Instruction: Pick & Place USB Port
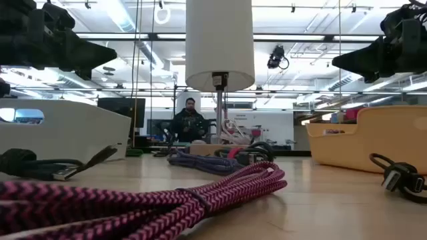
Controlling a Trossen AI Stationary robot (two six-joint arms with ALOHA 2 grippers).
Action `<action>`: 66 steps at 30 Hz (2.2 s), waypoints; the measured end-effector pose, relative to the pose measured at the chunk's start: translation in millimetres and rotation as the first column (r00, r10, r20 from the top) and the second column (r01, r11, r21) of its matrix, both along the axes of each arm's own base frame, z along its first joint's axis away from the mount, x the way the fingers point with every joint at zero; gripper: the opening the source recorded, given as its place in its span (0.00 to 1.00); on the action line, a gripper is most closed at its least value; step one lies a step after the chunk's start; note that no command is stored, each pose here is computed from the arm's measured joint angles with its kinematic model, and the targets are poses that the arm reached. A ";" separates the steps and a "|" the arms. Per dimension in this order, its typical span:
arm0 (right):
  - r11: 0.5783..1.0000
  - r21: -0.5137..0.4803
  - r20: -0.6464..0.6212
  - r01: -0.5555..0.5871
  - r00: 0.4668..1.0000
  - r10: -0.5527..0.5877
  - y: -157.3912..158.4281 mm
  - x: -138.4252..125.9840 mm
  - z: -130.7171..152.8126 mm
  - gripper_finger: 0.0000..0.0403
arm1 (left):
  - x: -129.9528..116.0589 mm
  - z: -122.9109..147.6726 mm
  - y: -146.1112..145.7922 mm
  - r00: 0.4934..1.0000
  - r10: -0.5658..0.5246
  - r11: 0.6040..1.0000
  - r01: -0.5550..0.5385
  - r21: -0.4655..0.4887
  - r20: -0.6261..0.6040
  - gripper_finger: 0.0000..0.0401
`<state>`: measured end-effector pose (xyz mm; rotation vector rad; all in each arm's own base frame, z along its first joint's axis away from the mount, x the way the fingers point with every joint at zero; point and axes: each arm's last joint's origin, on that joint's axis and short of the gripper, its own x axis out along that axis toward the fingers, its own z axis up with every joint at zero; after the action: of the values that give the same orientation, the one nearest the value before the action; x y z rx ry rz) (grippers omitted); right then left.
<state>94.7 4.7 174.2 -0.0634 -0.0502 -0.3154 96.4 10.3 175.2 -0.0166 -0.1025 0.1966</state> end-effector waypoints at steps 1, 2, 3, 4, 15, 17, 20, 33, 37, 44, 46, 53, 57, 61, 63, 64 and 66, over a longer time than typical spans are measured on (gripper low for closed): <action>1.000 0.000 0.000 0.000 1.000 0.000 0.0 0.0 0.0 0.15 | 0.0 0.0 0.0 1.000 0.000 1.000 0.000 0.000 0.000 0.14; 1.000 0.000 0.000 0.000 1.000 0.000 0.0 0.0 -0.1 0.15 | 0.0 0.0 0.0 1.000 0.000 1.000 0.000 0.000 0.000 0.14; 1.000 0.000 0.000 0.000 1.000 0.000 0.0 0.0 -0.1 0.15 | 0.0 0.0 0.0 1.000 0.000 1.000 0.000 0.000 0.000 0.14; 1.000 0.000 0.000 0.000 1.000 0.000 0.0 0.0 -0.1 0.15 | 0.0 0.0 0.0 1.000 0.000 1.000 0.000 0.000 0.000 0.14; 1.000 0.000 0.000 0.000 1.000 0.000 0.0 0.0 -0.1 0.15 | 0.0 0.0 0.0 1.000 0.000 1.000 0.000 0.000 0.000 0.14; 1.000 0.000 0.000 0.000 1.000 0.000 0.0 0.0 -0.1 0.15 | 0.0 0.0 0.0 1.000 0.001 1.000 -0.001 0.000 0.000 0.14; 1.000 0.000 -0.001 -0.001 1.000 0.001 0.0 0.0 -0.1 0.15 | 0.0 0.0 0.0 1.000 0.000 1.000 0.000 0.000 0.000 0.14; 1.000 0.000 0.000 -0.001 1.000 0.001 0.0 0.0 -0.1 0.15 | 0.0 0.0 0.0 1.000 0.000 1.000 0.000 0.000 0.000 0.14; 1.000 0.000 0.000 0.000 1.000 0.000 0.0 0.0 0.0 0.15 | 0.0 0.0 0.0 1.000 0.000 1.000 0.000 0.000 0.000 0.14; 1.000 0.000 0.000 0.000 1.000 0.000 0.0 0.0 -0.1 0.15 | 0.0 0.0 0.0 1.000 0.000 1.000 0.000 0.000 0.000 0.14; 1.000 0.000 0.000 0.000 1.000 0.000 0.0 0.0 -0.1 0.15 | 0.0 0.0 0.0 1.000 0.000 1.000 0.000 0.000 0.000 0.14; 1.000 0.000 0.000 0.000 1.000 0.000 0.0 0.0 -0.1 0.15 | 0.0 0.0 0.0 1.000 0.000 1.000 0.000 0.000 0.000 0.14; 1.000 0.000 0.000 -0.002 1.000 0.002 0.0 0.0 -0.1 0.15 | 0.0 0.0 0.0 1.000 0.000 1.000 0.000 0.000 0.000 0.14; 0.999 -0.002 0.013 -0.054 0.998 0.054 1.5 0.4 1.2 0.15 | 0.0 -0.1 0.0 1.000 0.000 1.000 0.000 0.000 0.000 0.14; 1.000 0.008 0.027 0.021 0.999 -0.021 -0.6 -0.4 2.6 0.15 | 0.0 -0.1 0.0 1.000 0.000 1.000 0.000 0.000 0.000 0.14; 0.999 0.011 0.028 0.053 0.998 -0.054 -1.5 -0.8 2.7 0.15 | 0.0 -0.1 0.0 1.000 0.000 1.000 0.000 0.000 0.000 0.14; 0.995 0.015 0.026 0.094 0.995 -0.095 -2.6 -1.2 2.5 0.15 | 0.0 0.0 0.0 1.000 0.000 1.000 0.000 0.000 0.000 0.14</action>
<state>93.5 2.1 176.7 -0.0484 -0.0716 -0.4110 96.4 10.3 175.1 -0.0166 -0.1025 0.1967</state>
